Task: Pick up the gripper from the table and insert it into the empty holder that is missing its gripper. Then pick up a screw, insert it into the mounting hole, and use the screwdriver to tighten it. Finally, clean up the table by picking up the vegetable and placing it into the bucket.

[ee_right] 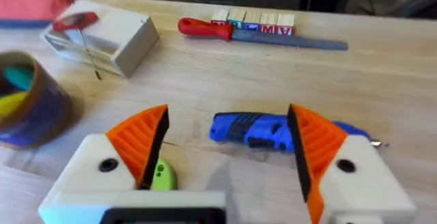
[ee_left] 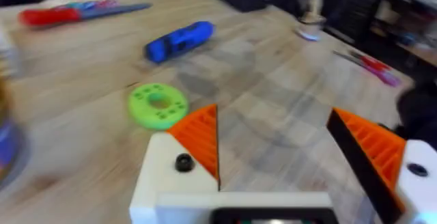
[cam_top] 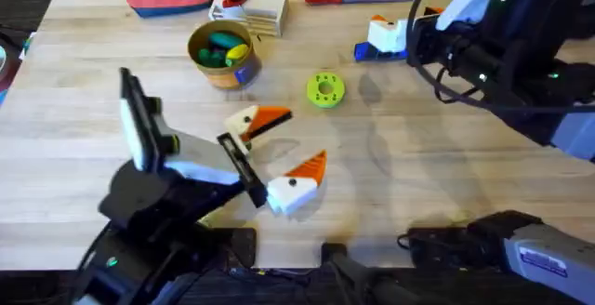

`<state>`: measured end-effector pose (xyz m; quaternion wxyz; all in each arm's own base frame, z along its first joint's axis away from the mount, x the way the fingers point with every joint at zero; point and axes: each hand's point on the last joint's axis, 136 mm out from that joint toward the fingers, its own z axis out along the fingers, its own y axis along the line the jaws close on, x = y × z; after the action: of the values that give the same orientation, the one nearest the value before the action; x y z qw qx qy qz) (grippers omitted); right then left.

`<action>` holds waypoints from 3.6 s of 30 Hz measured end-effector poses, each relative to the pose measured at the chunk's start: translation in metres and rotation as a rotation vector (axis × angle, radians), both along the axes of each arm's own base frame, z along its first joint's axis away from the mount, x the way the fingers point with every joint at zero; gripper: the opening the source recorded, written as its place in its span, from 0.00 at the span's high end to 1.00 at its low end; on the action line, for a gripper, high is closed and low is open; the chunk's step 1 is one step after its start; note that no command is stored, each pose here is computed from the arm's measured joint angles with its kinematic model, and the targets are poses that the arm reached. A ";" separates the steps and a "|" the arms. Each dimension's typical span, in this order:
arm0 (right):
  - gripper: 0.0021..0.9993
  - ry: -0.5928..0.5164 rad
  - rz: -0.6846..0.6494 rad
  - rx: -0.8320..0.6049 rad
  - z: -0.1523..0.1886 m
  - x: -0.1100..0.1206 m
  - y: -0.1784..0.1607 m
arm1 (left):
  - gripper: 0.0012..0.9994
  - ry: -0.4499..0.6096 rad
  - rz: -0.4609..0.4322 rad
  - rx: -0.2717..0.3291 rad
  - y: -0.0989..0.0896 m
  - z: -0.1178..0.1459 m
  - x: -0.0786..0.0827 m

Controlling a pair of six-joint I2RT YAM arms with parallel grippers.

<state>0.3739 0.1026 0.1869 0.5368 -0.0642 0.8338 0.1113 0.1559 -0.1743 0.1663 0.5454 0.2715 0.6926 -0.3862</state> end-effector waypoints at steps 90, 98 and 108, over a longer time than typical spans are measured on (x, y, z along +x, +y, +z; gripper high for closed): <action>0.01 0.229 -0.164 0.289 -0.030 -0.016 -0.002 | 0.99 0.413 1.020 0.708 0.134 0.034 0.204; 0.01 0.229 -0.167 0.295 -0.030 -0.016 -0.002 | 0.99 0.542 1.038 0.711 0.165 -0.008 0.226; 0.01 0.155 -0.044 0.218 0.000 -0.035 0.003 | 0.06 0.542 0.982 0.672 0.156 -0.009 0.230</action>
<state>0.3385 0.1057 0.1867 0.4768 0.0215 0.8570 0.1941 0.3860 -0.0181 0.1577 0.3500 -0.0279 0.9320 0.0906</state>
